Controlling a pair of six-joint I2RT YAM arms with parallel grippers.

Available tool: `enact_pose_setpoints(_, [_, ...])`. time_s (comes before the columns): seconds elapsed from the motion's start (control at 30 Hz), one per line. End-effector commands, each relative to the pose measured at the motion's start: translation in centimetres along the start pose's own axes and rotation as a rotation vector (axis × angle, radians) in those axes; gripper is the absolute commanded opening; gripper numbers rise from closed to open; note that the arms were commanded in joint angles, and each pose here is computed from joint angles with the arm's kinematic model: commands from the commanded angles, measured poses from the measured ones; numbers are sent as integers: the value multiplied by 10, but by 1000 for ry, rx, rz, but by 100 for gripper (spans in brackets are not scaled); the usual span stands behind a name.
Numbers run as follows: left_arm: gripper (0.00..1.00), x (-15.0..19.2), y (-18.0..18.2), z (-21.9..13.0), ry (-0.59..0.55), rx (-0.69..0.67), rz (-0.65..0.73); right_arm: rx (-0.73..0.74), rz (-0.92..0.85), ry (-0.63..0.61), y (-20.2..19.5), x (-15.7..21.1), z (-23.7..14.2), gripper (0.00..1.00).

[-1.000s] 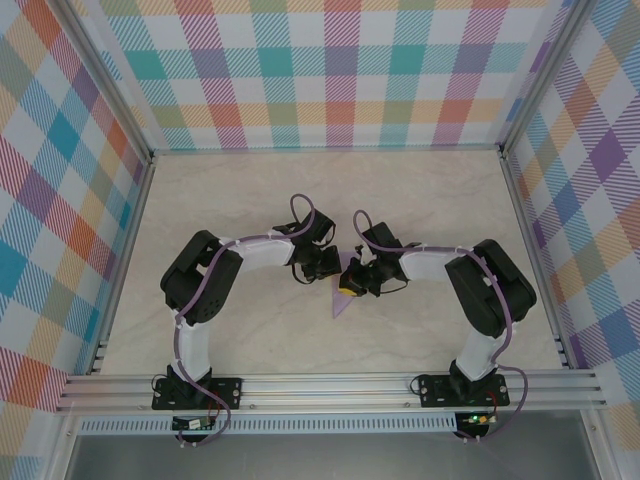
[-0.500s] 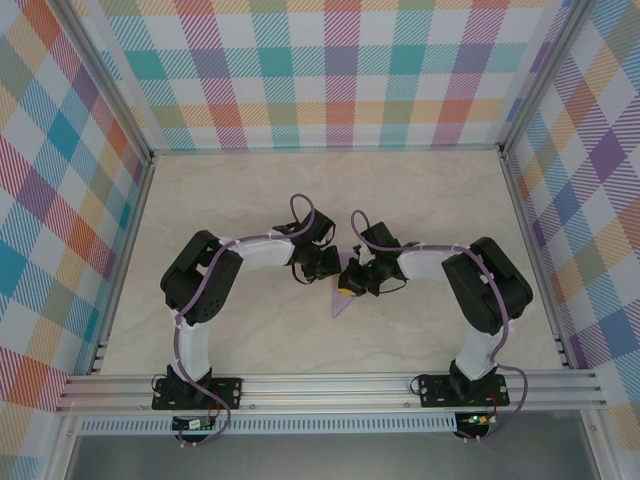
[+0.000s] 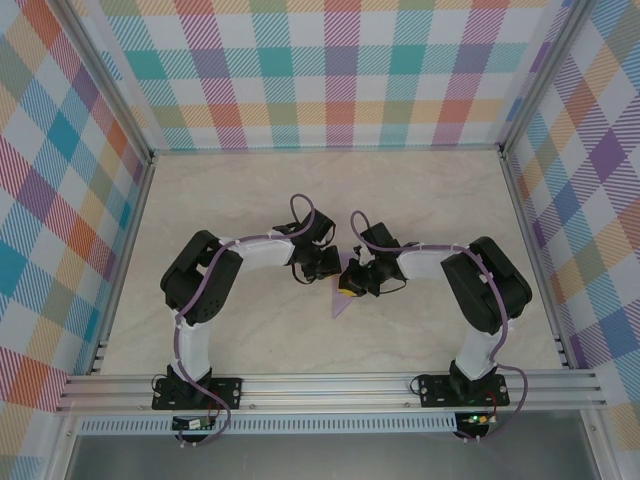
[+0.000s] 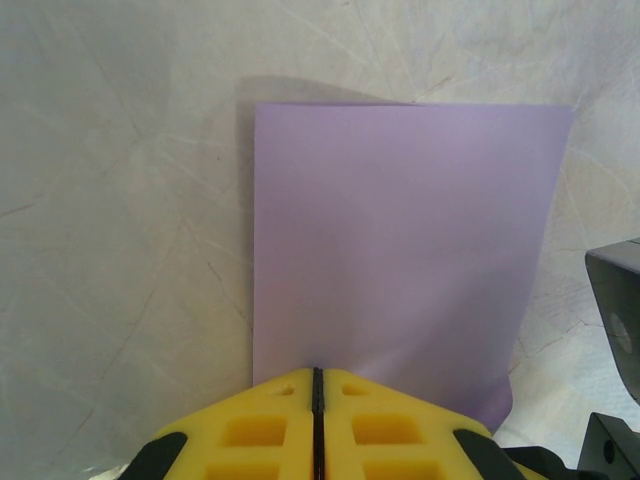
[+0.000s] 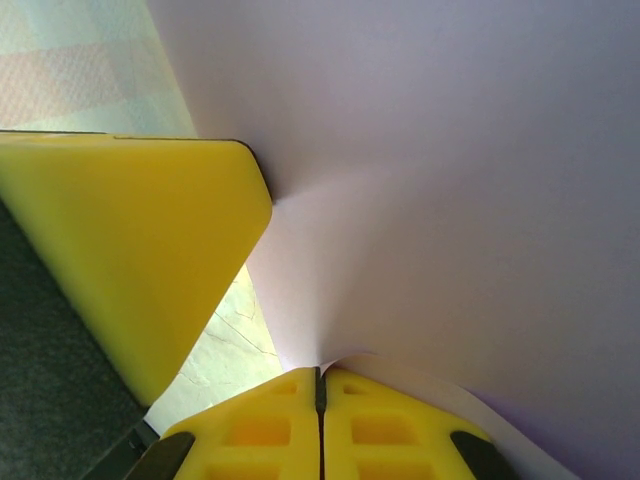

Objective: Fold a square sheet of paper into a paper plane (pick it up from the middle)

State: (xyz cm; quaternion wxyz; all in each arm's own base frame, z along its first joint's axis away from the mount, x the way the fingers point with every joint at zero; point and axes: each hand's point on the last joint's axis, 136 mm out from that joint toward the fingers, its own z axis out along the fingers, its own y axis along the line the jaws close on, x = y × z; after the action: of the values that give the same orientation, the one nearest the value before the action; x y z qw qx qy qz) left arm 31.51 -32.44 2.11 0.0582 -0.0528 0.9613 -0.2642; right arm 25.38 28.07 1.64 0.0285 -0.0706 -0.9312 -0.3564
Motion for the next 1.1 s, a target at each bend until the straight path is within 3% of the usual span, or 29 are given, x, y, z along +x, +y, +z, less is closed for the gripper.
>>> enact_pose_setpoints(0.0, [9, 10, 16, 2, 36, -60, -11, 9, -19, 7, 1, 0, 1, 7])
enact_pose_setpoints(0.2, [10, 7, 13, -5, 26, -63, -10, 18, -10, 23, -3, 2, 5, 10])
enact_pose_setpoints(0.4, [18, -17, 12, -37, -56, -45, -53, 35, 3, 38, -9, 6, 7, 20])
enact_pose_setpoints(0.73, [25, -30, 45, -77, -146, -69, -151, 40, 9, 38, -12, 6, 9, 35])
enact_pose_setpoints(1.07, [23, -8, 29, -78, -88, 105, -166, 49, -12, 32, -16, 7, 8, 32])
